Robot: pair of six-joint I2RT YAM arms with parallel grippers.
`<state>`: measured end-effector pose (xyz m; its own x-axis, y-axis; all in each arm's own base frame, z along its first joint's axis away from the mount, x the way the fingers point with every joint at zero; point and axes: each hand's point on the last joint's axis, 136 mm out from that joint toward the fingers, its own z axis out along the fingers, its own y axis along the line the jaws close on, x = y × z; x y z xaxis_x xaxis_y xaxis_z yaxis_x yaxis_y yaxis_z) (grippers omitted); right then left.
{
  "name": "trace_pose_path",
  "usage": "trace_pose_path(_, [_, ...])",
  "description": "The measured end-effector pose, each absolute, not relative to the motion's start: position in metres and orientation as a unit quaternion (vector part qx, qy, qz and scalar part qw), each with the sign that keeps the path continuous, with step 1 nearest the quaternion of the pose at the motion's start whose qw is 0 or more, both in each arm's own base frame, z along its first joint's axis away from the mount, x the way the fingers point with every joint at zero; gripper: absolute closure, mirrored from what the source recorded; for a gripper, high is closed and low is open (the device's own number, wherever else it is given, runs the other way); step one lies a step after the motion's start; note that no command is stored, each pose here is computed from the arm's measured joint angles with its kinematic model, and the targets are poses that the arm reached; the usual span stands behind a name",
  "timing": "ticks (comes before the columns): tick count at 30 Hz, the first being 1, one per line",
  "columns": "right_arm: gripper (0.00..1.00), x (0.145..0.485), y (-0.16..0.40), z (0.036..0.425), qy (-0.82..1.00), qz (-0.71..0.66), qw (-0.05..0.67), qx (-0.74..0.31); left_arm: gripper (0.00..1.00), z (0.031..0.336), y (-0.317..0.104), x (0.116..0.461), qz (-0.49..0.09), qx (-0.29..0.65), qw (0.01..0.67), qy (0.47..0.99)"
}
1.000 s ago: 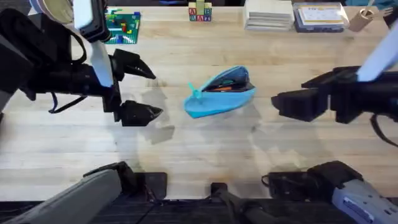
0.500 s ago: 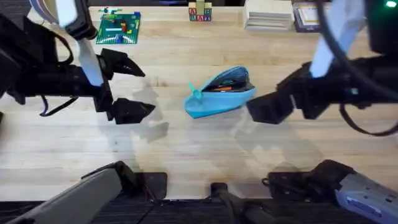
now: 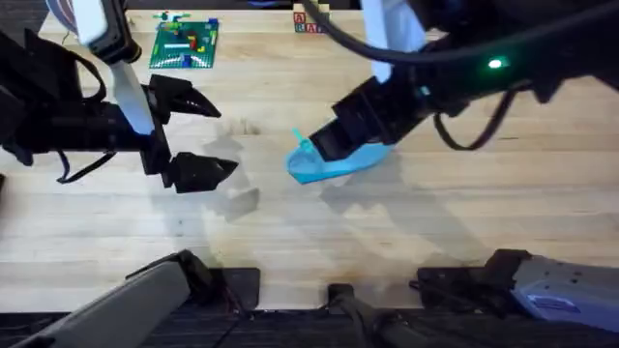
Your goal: Unzip the bag, pick up the pens from the table one at a time and place them inside, then zip the bag closed.
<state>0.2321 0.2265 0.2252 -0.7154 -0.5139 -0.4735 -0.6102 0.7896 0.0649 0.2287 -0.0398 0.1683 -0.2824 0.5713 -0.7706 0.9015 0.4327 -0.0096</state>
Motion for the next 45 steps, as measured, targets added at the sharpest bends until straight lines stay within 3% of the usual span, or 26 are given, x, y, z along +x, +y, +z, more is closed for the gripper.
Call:
trace_pose_path(12, [0.004, 0.243, 0.264, 0.233, 0.911, 0.098, 0.283, -0.283, 0.007, 0.168, -0.04, 0.229, -0.23, 0.481, 0.358, 0.766])
trace_pose_path(24, [0.003, 0.244, 0.266, 0.222, 0.936, 0.1, 0.264, -0.212, 0.008, 0.168, -0.04, 0.229, -0.23, 0.481, 0.358, 0.766])
trace_pose_path(33, [0.005, 0.245, 0.279, 0.173, 0.947, 0.048, 0.214, -0.232, 0.006, 0.168, -0.04, 0.229, -0.23, 0.482, 0.359, 0.766])
trace_pose_path(45, [0.006, 0.239, 0.289, 0.16, 0.935, 0.03, 0.206, -0.287, 0.007, 0.168, -0.04, 0.229, -0.229, 0.482, 0.359, 0.765])
